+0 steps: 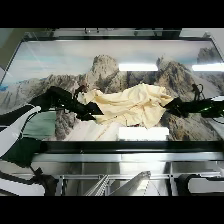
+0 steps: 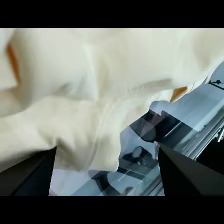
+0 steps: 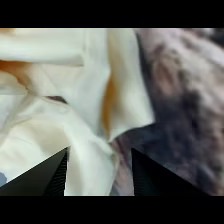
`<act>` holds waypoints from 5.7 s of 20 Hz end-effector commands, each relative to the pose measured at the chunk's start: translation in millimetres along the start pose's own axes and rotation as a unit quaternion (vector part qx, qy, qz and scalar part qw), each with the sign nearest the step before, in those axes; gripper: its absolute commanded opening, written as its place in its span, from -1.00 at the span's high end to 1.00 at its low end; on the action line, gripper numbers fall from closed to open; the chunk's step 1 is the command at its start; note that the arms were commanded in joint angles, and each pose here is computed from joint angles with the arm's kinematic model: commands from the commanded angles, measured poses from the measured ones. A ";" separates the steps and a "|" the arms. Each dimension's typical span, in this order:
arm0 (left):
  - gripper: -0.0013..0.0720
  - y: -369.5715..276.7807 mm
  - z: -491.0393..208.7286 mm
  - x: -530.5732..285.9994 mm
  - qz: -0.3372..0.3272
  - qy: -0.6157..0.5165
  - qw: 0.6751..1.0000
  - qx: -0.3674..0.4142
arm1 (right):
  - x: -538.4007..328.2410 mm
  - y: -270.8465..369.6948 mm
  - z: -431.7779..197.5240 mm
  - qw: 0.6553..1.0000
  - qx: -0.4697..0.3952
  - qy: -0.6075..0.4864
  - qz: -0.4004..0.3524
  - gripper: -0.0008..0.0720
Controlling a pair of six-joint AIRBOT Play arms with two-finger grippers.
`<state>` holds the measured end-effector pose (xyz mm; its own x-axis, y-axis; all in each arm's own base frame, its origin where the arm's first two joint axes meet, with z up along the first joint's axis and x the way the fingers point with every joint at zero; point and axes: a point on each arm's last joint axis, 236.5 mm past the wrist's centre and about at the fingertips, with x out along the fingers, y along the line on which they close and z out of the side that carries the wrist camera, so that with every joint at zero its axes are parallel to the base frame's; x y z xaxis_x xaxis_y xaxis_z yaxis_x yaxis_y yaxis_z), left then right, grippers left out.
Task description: Fold the shirts.
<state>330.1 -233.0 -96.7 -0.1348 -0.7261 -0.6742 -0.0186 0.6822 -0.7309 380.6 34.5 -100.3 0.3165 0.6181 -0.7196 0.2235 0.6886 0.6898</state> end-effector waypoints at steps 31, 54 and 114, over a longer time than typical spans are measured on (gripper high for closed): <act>0.91 -207.5 -9.3 -331.1 -0.044 -0.296 0.897 0.325 | -332.2 344.5 10.3 0.794 -0.405 -0.398 0.217 0.92; -0.97 63.1 98.3 -188.6 0.104 -0.074 0.986 0.106 | -100.5 -17.9 -14.0 0.980 0.131 -0.146 -0.013 0.04; 0.92 26.5 -106.3 -23.0 -0.052 0.177 0.983 0.005 | -121.5 -81.4 -126.6 0.967 0.219 0.025 -0.130 -0.52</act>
<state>230.6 -186.1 -92.8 -0.4408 -0.7132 -0.5451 -0.0528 0.6268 -0.7774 226.3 -55.3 -74.5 0.2208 0.4514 -0.8646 0.6565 0.5868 0.4740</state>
